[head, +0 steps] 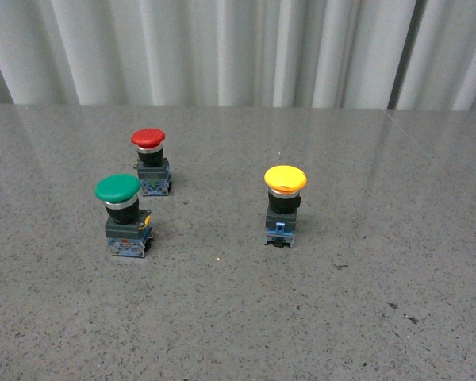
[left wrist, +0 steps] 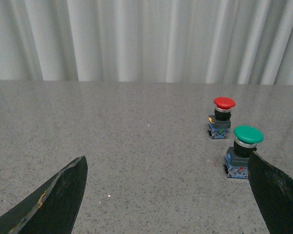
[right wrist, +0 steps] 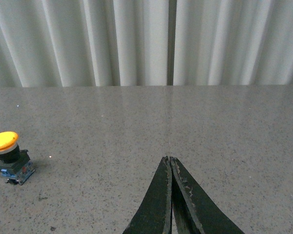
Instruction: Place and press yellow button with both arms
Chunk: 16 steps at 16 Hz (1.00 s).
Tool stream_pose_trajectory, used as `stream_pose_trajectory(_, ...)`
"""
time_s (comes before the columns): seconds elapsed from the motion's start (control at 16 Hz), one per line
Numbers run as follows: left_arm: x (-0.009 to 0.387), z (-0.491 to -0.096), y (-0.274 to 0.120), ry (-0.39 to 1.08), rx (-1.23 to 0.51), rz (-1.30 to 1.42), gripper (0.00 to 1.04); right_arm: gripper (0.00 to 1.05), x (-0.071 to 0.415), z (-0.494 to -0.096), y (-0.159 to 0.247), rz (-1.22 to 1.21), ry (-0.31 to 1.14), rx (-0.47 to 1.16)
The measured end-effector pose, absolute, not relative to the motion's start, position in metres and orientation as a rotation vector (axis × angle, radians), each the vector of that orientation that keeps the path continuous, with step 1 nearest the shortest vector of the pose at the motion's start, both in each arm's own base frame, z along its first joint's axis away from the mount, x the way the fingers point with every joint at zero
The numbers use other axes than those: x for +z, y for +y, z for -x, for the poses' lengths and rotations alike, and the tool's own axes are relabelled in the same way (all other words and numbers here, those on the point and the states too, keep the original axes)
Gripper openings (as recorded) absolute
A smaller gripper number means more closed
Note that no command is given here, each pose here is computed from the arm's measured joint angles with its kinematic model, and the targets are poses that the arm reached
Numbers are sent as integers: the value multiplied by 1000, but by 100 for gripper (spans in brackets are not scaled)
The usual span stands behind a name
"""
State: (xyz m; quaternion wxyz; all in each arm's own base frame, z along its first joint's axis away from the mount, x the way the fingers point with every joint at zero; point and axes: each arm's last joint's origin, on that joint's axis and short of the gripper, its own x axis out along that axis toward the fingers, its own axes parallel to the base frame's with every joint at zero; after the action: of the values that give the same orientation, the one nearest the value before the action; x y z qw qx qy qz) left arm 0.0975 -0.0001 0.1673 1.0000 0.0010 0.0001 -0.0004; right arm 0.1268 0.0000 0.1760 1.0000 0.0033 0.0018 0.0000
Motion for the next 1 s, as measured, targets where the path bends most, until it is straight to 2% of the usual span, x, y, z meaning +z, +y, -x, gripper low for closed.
stream_pose_trajectory(0.81,167,-97,0,1,-1,-2,98,2,170,-108,0,-6,-14,0)
stream_pose_trajectory(0.94,167,-97,0,1,0,-2,98,2,165,-99,0,-6,23,0)
stream_pose_trajectory(1.0,167,-97,0,1,-1,-2,98,2,170,-97,0,-6,-27,1)
